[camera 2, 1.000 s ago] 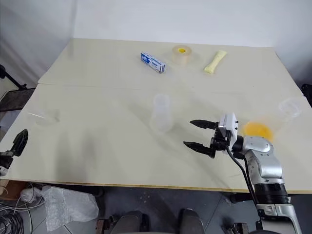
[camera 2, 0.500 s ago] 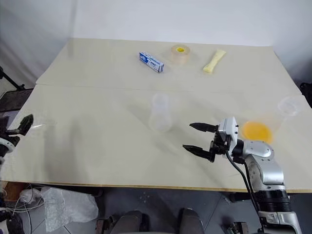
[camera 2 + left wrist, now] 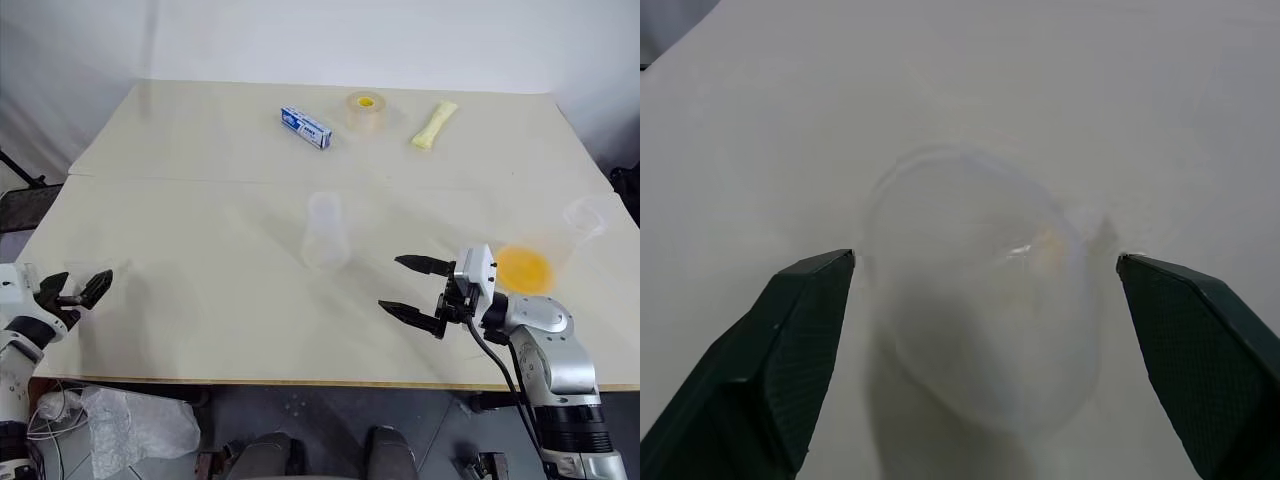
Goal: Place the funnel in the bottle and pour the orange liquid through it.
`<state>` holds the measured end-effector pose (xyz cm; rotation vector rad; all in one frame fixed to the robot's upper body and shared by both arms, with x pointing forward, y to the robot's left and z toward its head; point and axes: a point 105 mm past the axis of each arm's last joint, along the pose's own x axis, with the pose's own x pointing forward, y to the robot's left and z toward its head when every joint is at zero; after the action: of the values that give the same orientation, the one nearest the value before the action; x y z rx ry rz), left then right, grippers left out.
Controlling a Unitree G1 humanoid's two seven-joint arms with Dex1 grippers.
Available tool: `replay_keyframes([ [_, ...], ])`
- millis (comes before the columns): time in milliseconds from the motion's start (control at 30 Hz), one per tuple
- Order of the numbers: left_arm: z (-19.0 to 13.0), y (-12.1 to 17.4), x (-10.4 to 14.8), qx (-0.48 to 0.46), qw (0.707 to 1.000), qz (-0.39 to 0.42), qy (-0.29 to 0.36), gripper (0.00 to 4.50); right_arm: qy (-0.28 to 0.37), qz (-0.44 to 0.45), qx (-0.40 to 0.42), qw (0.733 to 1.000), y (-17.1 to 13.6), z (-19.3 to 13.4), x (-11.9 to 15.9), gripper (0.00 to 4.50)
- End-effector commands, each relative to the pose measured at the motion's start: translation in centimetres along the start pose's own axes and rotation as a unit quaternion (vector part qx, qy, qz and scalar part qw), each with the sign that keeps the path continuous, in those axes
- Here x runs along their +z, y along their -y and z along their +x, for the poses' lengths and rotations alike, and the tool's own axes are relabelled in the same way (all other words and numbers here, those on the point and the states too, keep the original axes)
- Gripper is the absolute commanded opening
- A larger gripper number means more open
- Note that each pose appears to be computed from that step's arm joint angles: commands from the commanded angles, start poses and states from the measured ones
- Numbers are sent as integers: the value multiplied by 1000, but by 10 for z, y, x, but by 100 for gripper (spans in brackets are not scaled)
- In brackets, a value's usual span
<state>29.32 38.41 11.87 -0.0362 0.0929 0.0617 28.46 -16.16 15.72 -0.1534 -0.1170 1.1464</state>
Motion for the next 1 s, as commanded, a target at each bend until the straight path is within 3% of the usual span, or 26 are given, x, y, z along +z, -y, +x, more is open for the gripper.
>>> replay_keyframes([
  [33, 0, -3, 21, 7, 999, 16, 35, 446, 13, -23, 3, 1000, 1, -1, 14, 450],
  [333, -17, -12, 24, 14, 999, 31, 30, 446, 9, -24, 6, 1000, 0, -1, 13, 450],
  [633, -35, 10, 16, -32, 999, 28, -1, 446, 9, -25, 11, 1000, 1, 3, 15, 450],
  [900, -2, 29, 3, -50, 998, 23, -6, 446, 12, -26, 19, 999, 3, 12, 17, 450],
  [1000, 7, 30, 2, -51, 999, 8, -4, 388, 13, -27, 18, 999, 3, 13, 19, 450],
])
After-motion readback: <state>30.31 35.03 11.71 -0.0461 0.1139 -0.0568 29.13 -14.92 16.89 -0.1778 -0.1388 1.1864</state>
